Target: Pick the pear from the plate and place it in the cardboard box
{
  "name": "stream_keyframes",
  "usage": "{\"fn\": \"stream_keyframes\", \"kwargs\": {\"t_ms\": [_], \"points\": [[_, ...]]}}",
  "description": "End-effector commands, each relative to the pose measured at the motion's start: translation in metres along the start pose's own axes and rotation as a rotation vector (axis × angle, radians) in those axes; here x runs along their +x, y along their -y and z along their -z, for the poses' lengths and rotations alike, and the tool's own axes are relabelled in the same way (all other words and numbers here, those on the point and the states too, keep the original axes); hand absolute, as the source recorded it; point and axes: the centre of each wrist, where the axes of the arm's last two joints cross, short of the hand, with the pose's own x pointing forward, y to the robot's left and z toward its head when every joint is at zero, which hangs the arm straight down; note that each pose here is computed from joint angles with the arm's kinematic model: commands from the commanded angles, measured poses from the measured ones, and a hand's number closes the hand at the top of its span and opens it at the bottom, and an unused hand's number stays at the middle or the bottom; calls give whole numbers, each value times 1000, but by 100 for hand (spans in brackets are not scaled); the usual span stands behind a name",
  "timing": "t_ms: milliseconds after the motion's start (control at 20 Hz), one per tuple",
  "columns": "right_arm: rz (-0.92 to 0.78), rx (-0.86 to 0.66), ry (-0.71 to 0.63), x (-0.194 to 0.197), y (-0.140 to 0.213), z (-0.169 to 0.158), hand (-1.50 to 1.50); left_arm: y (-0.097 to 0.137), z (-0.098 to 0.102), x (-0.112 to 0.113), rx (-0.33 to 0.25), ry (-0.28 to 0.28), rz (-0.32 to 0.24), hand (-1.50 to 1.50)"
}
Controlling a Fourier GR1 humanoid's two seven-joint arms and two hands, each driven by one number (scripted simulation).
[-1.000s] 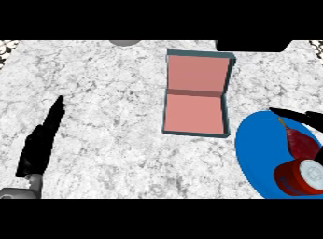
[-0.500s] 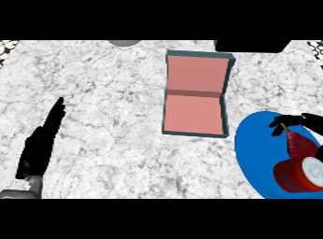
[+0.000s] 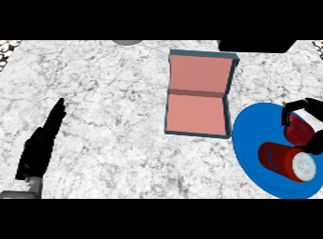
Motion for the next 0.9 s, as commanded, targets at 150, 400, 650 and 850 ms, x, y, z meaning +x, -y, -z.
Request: {"fn": "stream_keyframes", "kwargs": {"t_ms": [150, 400, 650, 850], "points": [[-590, -76, 78, 56, 77, 30, 150, 14, 10, 15, -44, 47, 4, 0], [-692, -157, 112, 60, 95, 31, 150, 5, 14, 18, -49, 61, -4, 0], [-630, -226, 169, 68, 119, 27, 150, 21, 10, 8, -37, 41, -8, 0], [-393, -247, 412, 84, 126, 39, 150, 4, 14, 10, -19, 26, 1, 0]]}}
